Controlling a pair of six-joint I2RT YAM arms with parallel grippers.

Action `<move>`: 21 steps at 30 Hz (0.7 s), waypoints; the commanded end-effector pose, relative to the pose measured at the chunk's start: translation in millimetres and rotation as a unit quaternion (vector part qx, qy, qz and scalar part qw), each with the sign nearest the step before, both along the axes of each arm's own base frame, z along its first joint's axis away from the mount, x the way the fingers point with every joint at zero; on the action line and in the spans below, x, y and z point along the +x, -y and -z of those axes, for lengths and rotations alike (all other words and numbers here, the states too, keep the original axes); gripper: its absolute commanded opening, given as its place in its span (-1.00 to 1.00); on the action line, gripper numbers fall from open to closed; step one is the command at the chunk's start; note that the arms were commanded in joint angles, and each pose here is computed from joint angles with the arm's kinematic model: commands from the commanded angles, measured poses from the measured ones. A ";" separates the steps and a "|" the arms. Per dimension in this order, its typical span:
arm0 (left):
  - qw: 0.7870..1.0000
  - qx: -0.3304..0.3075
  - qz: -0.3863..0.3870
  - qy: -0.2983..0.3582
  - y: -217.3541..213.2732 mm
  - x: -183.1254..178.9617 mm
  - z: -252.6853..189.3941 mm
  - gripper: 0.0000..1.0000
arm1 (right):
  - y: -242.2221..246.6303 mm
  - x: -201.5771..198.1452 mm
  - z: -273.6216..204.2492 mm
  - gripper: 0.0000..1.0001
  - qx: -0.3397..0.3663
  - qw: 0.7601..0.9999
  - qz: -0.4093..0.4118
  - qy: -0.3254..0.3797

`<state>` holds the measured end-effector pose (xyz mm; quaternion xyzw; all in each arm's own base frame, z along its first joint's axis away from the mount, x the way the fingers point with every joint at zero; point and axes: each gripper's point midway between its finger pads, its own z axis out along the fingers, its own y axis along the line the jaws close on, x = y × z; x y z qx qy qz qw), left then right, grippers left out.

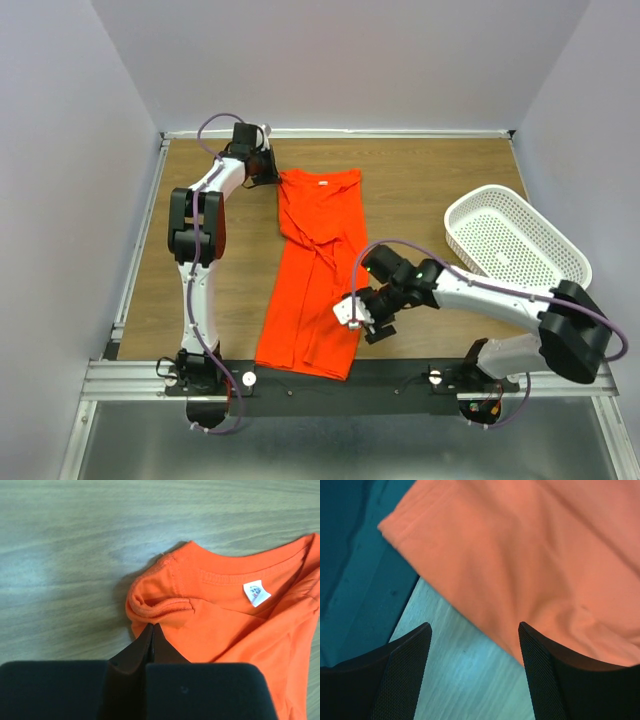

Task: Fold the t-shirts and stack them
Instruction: Fold the tshirt

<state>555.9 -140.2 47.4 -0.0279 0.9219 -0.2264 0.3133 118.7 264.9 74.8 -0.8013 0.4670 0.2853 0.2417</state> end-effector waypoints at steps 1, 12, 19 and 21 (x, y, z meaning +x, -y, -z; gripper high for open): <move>1.000 -0.003 0.007 0.004 3.3 9.6 -2.8 -1.00 | -2.7 12.9 26.7 0.54 -0.040 0.996 -0.027 0.078; 0.999 -0.038 0.011 0.010 9.0 42.6 -9.3 -1.00 | -15.0 -9.9 62.3 0.45 -0.078 0.990 -0.078 0.086; 0.999 -0.050 -0.010 0.001 -7.8 54.6 -7.3 -1.00 | -23.0 -5.8 46.3 0.40 -0.056 0.992 -0.064 0.096; 0.998 -0.053 -0.017 0.001 -14.5 58.1 -8.6 -1.00 | -23.8 -5.0 37.9 0.41 -0.047 0.993 -0.051 0.098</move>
